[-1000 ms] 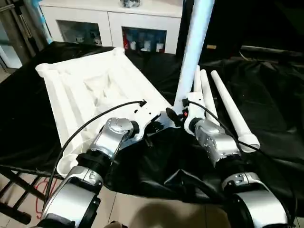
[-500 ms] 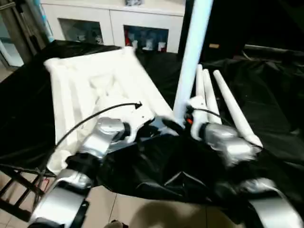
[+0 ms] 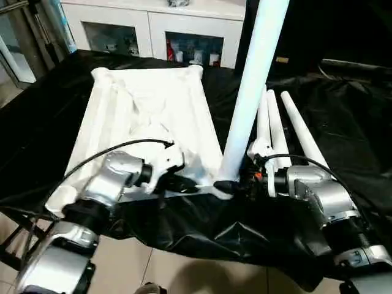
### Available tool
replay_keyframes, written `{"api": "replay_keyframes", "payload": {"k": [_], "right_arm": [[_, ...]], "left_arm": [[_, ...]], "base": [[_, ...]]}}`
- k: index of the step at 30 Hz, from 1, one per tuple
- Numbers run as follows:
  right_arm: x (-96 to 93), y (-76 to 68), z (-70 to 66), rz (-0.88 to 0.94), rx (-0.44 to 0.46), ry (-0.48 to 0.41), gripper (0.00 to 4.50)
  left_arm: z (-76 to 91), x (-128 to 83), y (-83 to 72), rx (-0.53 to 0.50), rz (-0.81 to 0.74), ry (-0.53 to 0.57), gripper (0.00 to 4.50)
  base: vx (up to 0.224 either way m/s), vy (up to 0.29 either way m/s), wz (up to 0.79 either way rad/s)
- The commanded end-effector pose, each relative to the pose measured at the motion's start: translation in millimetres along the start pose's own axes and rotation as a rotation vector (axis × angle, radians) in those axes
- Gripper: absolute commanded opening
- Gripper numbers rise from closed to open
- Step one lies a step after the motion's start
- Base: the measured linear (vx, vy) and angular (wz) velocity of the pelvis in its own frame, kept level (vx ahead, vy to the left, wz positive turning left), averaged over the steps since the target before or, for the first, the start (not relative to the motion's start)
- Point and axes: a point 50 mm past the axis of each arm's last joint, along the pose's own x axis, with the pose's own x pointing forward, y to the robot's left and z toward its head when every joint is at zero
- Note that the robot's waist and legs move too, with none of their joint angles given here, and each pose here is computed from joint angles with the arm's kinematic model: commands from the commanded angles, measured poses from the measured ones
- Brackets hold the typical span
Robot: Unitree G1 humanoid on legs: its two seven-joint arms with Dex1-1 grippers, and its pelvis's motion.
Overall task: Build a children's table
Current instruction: Rotate leg to tighten
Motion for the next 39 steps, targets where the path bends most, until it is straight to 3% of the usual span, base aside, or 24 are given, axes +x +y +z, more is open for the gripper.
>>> {"api": "replay_keyframes", "payload": {"k": [1,7,11,13,18,23,24,31,34,39], "right_arm": [[9.5,11.9,-1.3,0.088,-0.005,0.010,3.20],[24.1,14.1,-6.3,0.033,0.011,-0.012,2.94],[46.6,-1.5,-9.5,-0.237,0.091,-0.040,2.90],[49.1,-2.7,-9.7,-0.263,0.107,-0.045,2.89],[82.7,-1.6,0.9,-0.425,0.187,-0.106,2.88],[97.3,0.2,7.5,-0.492,0.174,-0.127,2.88],[99.7,1.8,8.6,-0.475,0.163,-0.127,3.19],[95.5,-0.7,8.9,-0.427,0.100,-0.123,3.90],[91.9,-1.7,8.7,-0.407,0.079,-0.124,3.90],[69.8,0.1,5.4,-0.216,-0.010,-0.119,3.90]], "left_arm": [[20.8,1,1.7,0.077,-0.004,-0.066,0.00],[24.0,3,5.7,0.071,0.062,-0.088,0.00],[32.5,11,17.9,0.025,0.227,-0.109,0.00],[33.8,12,19.4,0.020,0.248,-0.112,0.00],[49.7,28,35.5,-0.077,0.484,-0.150,0.00],[55.4,37,34.7,-0.087,0.526,-0.158,0.00],[56.4,40,32.7,-0.082,0.515,-0.162,0.00],[52.8,41,24.7,-0.031,0.418,-0.154,0.00],[50.6,39,22.8,-0.018,0.385,-0.151,0.00],[39.4,29,15.4,0.034,0.254,-0.119,0.00]], "base": [[0.000,0.000,0.00],[0.000,0.000,0.00],[0.000,0.000,0.00],[0.000,0.000,0.00],[0.000,0.000,0.00],[0.000,0.000,0.00],[0.000,0.000,0.00],[0.000,0.000,0.00],[0.000,0.000,0.00],[0.000,0.000,0.00]]}}
